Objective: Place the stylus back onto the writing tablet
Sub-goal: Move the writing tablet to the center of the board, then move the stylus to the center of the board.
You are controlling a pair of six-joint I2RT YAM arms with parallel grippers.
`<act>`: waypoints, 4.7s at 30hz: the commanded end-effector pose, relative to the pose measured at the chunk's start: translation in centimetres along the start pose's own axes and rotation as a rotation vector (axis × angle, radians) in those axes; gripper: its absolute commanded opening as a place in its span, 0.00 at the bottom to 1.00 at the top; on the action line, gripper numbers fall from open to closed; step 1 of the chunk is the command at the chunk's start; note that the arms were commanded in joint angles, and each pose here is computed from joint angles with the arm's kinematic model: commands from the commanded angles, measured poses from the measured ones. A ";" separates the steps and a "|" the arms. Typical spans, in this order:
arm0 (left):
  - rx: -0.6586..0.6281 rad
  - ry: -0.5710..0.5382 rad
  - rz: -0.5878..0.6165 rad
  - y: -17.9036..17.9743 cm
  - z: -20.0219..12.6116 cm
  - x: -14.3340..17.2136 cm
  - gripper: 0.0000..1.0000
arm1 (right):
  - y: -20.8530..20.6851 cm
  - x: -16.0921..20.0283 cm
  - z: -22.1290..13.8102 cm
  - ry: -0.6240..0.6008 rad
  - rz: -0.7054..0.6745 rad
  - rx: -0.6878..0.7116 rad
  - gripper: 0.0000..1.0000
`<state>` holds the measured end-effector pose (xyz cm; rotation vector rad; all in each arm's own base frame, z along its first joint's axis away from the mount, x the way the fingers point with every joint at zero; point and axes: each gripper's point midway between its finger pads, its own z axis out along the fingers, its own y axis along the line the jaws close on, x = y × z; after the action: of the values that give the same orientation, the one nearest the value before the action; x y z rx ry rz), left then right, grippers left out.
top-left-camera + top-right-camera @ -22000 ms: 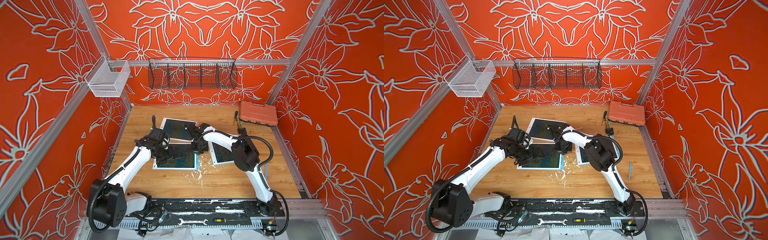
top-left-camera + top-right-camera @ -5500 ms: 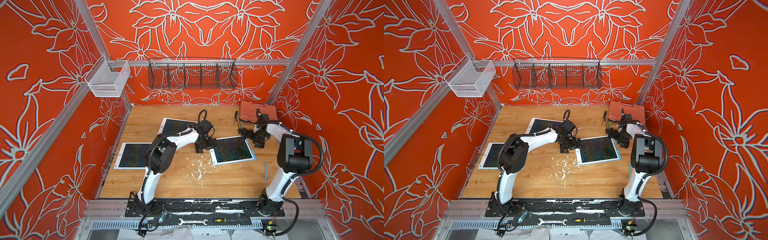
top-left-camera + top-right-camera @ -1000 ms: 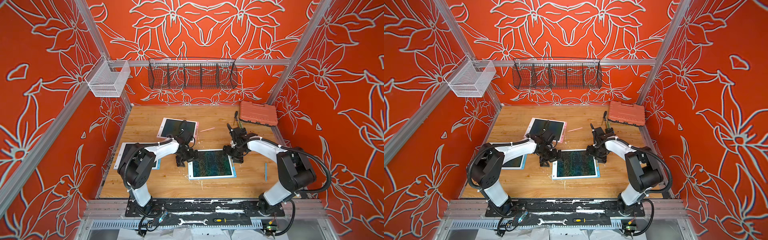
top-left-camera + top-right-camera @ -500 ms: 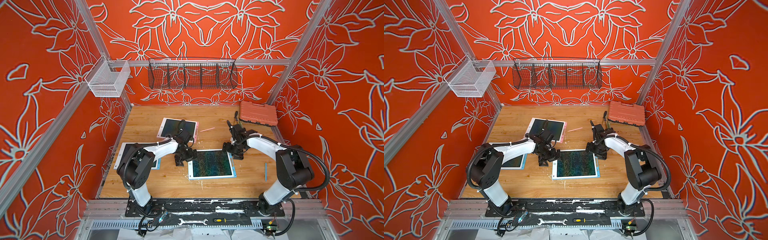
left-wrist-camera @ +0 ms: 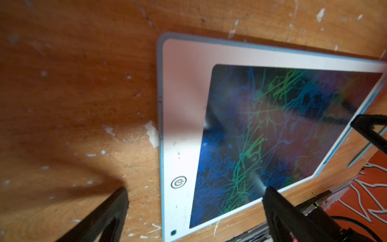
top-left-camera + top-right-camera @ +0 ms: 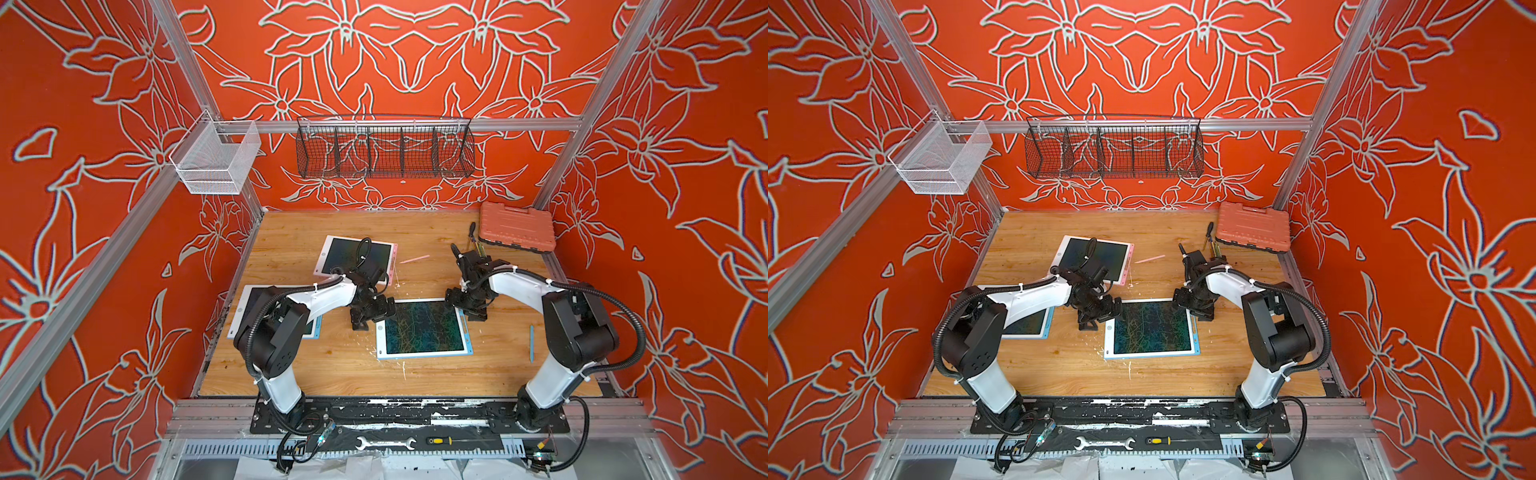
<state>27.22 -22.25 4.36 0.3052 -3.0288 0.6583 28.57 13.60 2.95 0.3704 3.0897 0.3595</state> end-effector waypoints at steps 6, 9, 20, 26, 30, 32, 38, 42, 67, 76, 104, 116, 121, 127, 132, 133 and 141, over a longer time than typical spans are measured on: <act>0.008 0.010 0.021 -0.6 0.2 -0.2 0.98 | 0.6 0.3 0.4 0.029 0.000 -0.027 0.86; 0.013 0.012 0.024 -0.7 0.3 -0.3 0.98 | 1.0 0.5 0.4 0.034 -0.013 -0.032 0.86; 0.010 0.009 0.018 -0.7 0.5 -0.5 0.98 | 1.4 0.8 0.5 0.046 -0.011 -0.031 0.85; -0.011 0.003 0.009 -0.2 0.4 -0.6 0.98 | 1.2 0.5 -0.1 0.033 -0.006 -0.009 0.86; -0.073 0.016 0.002 0.7 0.1 -0.6 0.98 | 0.6 -0.2 -1.4 -0.008 -0.008 0.044 0.86; -0.074 0.000 0.017 0.6 -0.4 -0.8 0.98 | 0.7 -0.9 -2.4 -0.034 -0.010 0.049 0.87; -0.032 -0.031 0.089 -1.0 -2.4 -1.0 0.98 | 0.2 -1.6 -4.0 -0.059 0.008 0.068 0.87; -0.016 -0.048 0.131 -1.8 -3.5 -1.0 0.99 | -0.8 -1.7 -4.9 -0.073 0.033 0.090 0.87; 0.080 -0.076 0.439 -6.8 -4.1 0.8 1.00 | -14.0 0.3 -8.3 -0.094 0.384 0.228 0.87; 0.095 -0.063 0.456 -7.3 -3.9 0.7 1.00 | -18.3 1.6 -7.5 -0.068 0.578 0.219 0.87; 0.170 -0.209 0.396 -8.4 -7.3 0.3 1.00 | -21.3 2.0 -3.9 -0.007 0.633 0.172 0.84; 0.178 -0.220 0.379 -8.4 -7.8 0.4 1.00 | -20.5 2.3 -2.3 0.021 0.628 0.095 0.78; 0.177 -0.217 0.371 -8.2 -7.7 0.5 1.00 | -20.0 2.3 -2.2 0.029 0.623 0.065 0.72; 0.173 -0.210 0.364 -8.0 -7.3 0.6 1.00 | -19.6 2.4 -2.2 0.028 0.615 0.050 0.58; 0.175 -0.207 0.358 -7.9 -7.1 0.7 1.00 | -19.3 2.3 -2.0 0.032 0.605 0.051 0.47; 0.173 -0.206 0.358 -7.9 -7.1 0.7 1.00 | -19.2 2.3 -2.0 0.033 0.603 0.051 0.45; 0.169 -0.207 0.359 -7.8 -7.1 0.6 1.00 | -18.4 2.1 -1.6 0.038 0.582 0.058 0.37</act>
<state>28.07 -26.45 13.45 -0.1881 -3.2481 0.9487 22.61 -4.79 1.88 1.2661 2.9347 0.2383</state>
